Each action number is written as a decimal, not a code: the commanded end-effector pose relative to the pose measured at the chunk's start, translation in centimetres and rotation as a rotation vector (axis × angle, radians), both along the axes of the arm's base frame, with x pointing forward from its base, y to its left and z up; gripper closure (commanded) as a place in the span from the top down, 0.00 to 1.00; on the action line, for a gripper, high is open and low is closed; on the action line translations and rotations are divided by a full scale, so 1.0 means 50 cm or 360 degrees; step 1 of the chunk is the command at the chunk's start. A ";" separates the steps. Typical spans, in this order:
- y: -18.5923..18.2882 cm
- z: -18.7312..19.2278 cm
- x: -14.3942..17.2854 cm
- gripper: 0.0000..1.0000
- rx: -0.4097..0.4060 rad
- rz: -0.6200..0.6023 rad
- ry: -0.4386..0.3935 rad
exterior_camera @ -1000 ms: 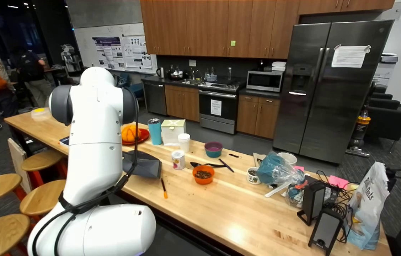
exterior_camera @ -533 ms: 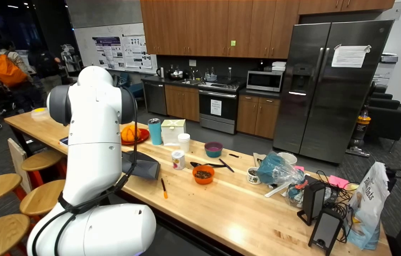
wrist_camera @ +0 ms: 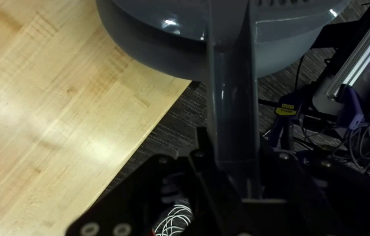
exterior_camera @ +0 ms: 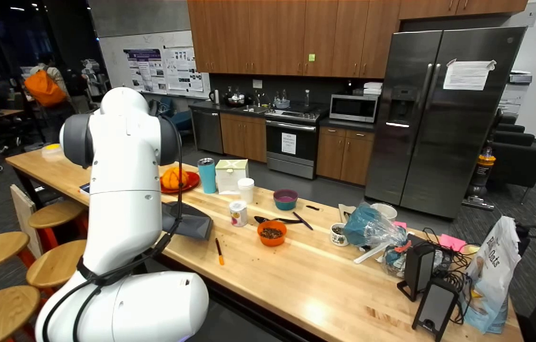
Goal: Move the dust pan to the right
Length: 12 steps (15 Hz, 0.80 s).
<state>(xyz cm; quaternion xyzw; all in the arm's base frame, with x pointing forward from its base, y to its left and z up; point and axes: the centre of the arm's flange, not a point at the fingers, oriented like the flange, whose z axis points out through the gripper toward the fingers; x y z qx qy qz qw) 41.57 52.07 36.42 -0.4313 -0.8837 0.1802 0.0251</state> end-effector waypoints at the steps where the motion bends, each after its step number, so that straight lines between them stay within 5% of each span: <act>1: -0.004 0.036 0.000 0.08 -0.0082 -0.0014 -0.0070; 12: -0.060 0.127 0.008 0.08 -0.0271 -0.0149 -0.0203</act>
